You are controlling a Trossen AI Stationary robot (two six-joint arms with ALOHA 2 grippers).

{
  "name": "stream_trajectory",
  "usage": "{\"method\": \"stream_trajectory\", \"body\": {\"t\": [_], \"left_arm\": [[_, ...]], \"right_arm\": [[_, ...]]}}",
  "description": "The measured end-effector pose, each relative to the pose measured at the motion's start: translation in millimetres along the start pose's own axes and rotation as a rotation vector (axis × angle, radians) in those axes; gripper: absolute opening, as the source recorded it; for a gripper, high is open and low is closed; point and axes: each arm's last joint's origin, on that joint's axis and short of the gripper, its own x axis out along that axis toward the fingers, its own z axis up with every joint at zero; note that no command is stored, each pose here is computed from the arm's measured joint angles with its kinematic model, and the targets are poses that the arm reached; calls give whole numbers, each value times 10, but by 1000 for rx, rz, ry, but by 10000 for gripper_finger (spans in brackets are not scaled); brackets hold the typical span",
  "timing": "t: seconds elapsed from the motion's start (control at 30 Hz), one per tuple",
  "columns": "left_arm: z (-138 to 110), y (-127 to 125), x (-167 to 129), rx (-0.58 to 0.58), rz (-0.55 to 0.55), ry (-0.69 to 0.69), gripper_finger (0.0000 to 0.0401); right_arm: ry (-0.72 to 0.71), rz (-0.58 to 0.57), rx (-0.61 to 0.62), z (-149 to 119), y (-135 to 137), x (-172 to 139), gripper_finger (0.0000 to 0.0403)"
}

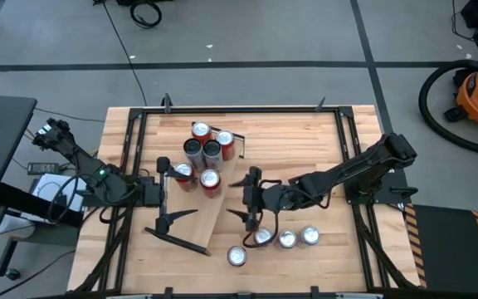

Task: Place canned beverage on shelf
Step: Put the right red soda can on the shelf

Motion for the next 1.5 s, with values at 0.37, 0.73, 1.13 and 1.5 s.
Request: {"method": "stream_trajectory", "body": {"t": [0.37, 0.73, 1.13, 1.5], "left_arm": [[-13, -1, 2, -6, 0, 11, 387], [-15, 62, 34, -7, 80, 19, 387], [-14, 90, 23, 33, 86, 23, 387], [-13, 92, 23, 44, 92, 23, 387]], "right_arm": [[197, 253, 30, -186, 283, -182, 345], [249, 314, 28, -108, 645, -89, 345], [577, 211, -46, 20, 820, -75, 345], [670, 210, -77, -96, 798, -108, 345]]}}
